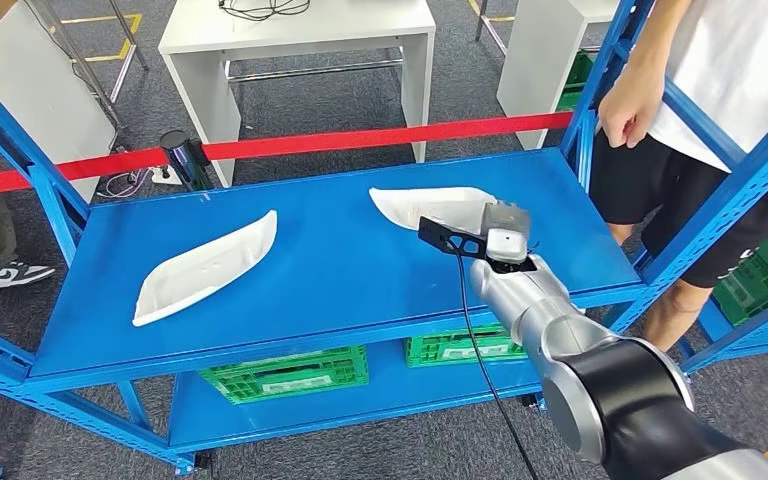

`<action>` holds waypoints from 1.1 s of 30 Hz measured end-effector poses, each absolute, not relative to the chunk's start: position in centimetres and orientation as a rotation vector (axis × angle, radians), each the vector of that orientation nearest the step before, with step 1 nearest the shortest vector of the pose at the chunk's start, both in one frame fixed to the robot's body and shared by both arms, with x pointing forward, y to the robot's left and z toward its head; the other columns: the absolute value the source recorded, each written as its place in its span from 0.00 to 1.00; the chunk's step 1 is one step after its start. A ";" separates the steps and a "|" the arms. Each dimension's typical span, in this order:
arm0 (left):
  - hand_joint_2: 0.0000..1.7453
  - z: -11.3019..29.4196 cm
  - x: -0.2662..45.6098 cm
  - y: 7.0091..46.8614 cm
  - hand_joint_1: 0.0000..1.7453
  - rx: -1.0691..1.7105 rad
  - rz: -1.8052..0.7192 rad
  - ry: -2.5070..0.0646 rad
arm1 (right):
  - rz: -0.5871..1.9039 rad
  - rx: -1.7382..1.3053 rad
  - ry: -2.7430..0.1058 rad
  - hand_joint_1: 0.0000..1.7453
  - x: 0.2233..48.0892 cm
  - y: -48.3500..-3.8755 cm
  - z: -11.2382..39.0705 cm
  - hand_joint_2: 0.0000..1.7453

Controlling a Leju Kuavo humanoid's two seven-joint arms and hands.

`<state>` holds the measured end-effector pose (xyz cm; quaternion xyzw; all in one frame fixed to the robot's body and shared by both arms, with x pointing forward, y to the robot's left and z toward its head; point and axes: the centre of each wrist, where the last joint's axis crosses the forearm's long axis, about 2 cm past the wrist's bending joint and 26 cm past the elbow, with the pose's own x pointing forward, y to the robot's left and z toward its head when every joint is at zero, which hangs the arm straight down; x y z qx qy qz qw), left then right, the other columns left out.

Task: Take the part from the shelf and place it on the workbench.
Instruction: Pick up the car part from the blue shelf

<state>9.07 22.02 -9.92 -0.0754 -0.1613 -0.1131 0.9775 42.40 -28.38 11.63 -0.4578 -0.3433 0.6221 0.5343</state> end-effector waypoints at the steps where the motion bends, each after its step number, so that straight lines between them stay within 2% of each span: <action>1: 0.00 -9.9 9.1 22.0 0.00 -0.152 -0.228 -0.325 | 1.482 -1.093 -0.820 0.94 42.4 -28.4 11.6 1.00; 3: 0.00 -9.9 9.1 22.0 0.00 -0.152 -0.228 -0.325 | 1.482 -1.098 -0.824 0.92 42.4 -28.4 11.6 1.00; 7: 0.00 -9.9 9.1 22.0 0.00 -0.151 -0.228 -0.325 | 1.483 -1.099 -0.825 0.54 42.3 -28.4 11.5 1.00; 9: 0.00 -9.9 9.1 22.1 0.00 -0.151 -0.228 -0.325 | 1.485 -1.099 -0.825 0.40 42.3 -28.4 11.5 1.00; 12: 0.00 -9.9 9.1 22.1 0.00 -0.150 -0.228 -0.324 | 1.489 -1.103 -0.825 0.07 42.3 -28.4 11.4 1.00; 13: 0.00 -9.9 9.1 22.1 0.00 -0.150 -0.228 -0.324 | 1.491 -1.105 -0.825 0.01 42.3 -28.4 11.4 1.00; 33: 0.00 -9.9 9.1 22.2 0.00 -0.149 -0.226 -0.323 | 1.502 -1.131 -0.828 0.00 42.3 -28.4 11.6 1.00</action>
